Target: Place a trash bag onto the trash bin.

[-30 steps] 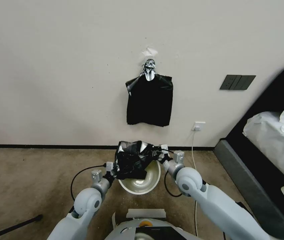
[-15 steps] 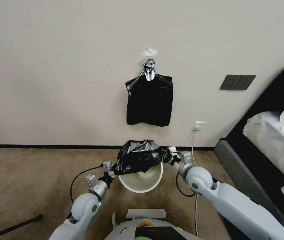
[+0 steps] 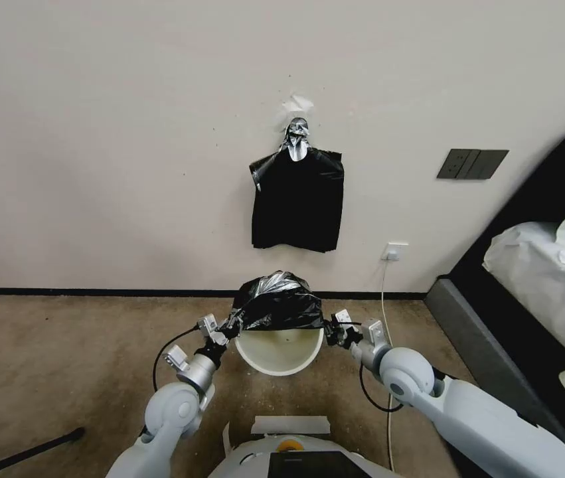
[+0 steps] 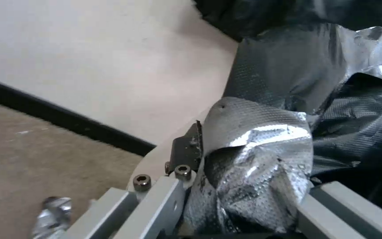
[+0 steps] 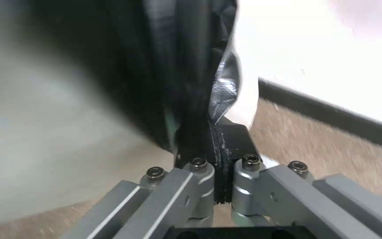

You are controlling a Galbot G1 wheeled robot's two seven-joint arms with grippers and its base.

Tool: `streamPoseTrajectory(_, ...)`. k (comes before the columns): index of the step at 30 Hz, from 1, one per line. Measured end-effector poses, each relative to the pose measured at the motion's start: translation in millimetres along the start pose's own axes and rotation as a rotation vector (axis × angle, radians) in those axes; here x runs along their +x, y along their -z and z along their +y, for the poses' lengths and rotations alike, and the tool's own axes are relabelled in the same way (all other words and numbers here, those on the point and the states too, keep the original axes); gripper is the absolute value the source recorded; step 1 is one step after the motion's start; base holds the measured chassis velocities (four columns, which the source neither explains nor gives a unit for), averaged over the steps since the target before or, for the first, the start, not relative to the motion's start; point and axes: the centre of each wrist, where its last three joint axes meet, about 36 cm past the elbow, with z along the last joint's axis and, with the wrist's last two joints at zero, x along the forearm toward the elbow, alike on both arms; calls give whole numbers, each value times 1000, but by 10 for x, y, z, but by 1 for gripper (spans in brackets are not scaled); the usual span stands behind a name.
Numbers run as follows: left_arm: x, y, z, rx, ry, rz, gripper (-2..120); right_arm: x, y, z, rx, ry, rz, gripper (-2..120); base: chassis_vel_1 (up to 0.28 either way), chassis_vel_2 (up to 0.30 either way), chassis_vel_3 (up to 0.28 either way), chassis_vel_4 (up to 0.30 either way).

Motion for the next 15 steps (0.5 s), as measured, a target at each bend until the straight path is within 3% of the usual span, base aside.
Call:
streamPoseTrajectory(9,-84,11,-67,55,51,-32,3,35,-185,151,30,28,-8,0,0,0,0,0)
streamPoseTrajectory(15,-72,-18,-83,80,46,-27,3,-23,-198,120,29,7,-22,0,0,0,0,0)
